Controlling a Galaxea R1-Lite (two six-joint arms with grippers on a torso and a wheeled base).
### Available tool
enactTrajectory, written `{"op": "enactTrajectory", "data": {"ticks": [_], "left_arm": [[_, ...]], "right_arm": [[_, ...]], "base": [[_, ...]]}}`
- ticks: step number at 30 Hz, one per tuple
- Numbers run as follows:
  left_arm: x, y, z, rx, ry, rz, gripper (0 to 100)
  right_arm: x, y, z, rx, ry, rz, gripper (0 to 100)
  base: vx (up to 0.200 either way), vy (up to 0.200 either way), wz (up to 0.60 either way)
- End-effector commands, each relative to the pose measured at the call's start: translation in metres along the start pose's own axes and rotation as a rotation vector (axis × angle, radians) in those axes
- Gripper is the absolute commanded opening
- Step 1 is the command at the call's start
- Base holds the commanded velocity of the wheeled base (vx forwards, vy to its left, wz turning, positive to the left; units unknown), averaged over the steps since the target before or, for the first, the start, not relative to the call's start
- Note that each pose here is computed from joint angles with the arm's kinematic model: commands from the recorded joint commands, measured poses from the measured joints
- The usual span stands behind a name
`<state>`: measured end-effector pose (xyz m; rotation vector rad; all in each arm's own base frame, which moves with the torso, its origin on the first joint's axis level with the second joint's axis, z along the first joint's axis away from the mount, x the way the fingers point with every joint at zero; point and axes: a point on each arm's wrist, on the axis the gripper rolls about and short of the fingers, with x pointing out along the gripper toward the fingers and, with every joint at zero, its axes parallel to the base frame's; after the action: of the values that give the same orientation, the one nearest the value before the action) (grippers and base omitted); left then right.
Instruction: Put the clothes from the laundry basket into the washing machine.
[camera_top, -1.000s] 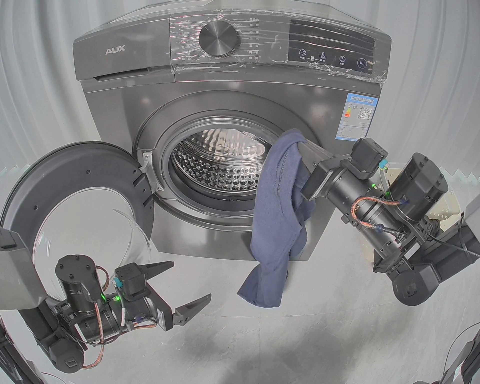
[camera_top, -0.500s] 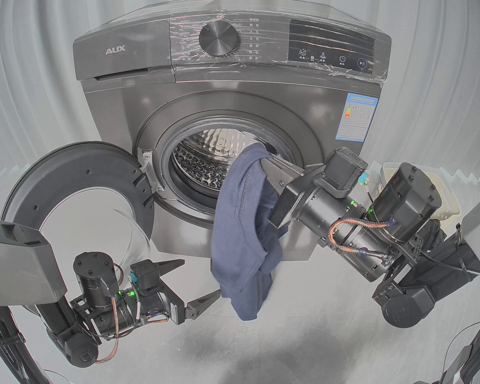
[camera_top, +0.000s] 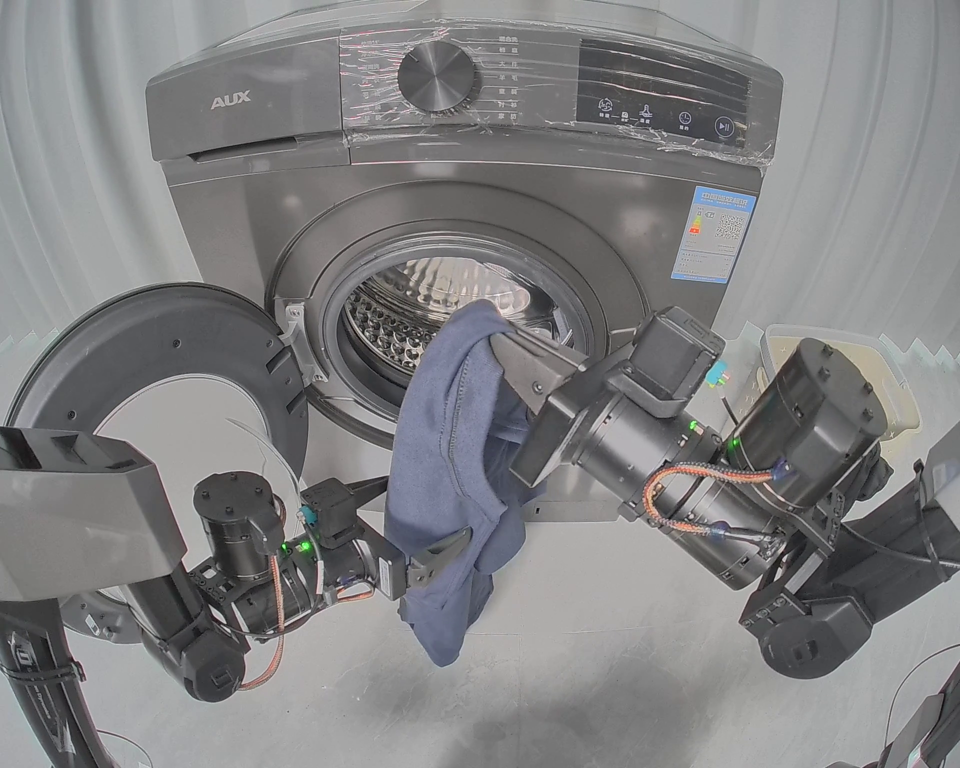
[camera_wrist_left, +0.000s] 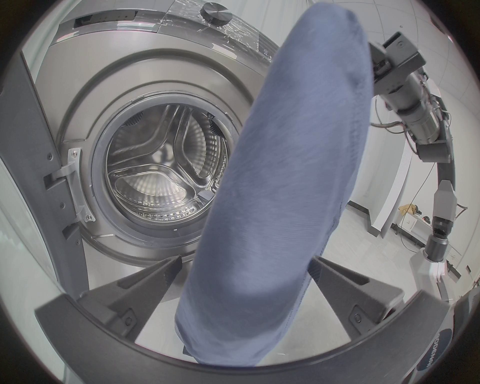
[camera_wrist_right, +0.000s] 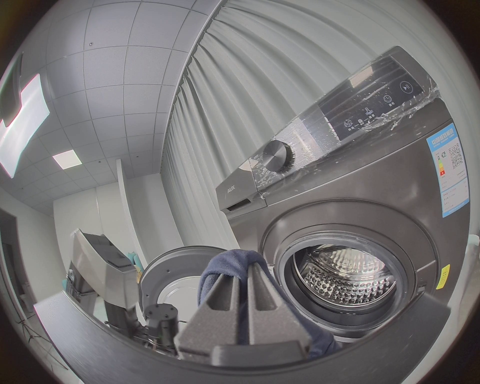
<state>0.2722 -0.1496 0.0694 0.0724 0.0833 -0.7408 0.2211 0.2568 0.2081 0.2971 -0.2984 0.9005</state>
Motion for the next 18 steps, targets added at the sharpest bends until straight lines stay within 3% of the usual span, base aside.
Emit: {"op": "enactTrajectory", "data": {"ticks": [1, 10, 18], "left_arm": [[0.019, 0.007, -0.012, -0.002, 0.006, 0.018, 100], [0.039, 0.020, -0.024, -0.001, 0.002, 0.059, 100], [0.059, 0.024, -0.034, 0.005, -0.015, 0.058, 100]], "right_arm": [[-0.003, 0.012, 0.007, 0.012, -0.014, 0.028, 0], [-0.010, 0.026, 0.010, 0.035, -0.009, 0.052, 0], [-0.019, 0.028, 0.005, 0.040, 0.026, 0.056, 0]], "base": [[0.000, 0.000, 0.00], [0.000, 0.000, 0.00], [0.000, 0.000, 0.00]]}}
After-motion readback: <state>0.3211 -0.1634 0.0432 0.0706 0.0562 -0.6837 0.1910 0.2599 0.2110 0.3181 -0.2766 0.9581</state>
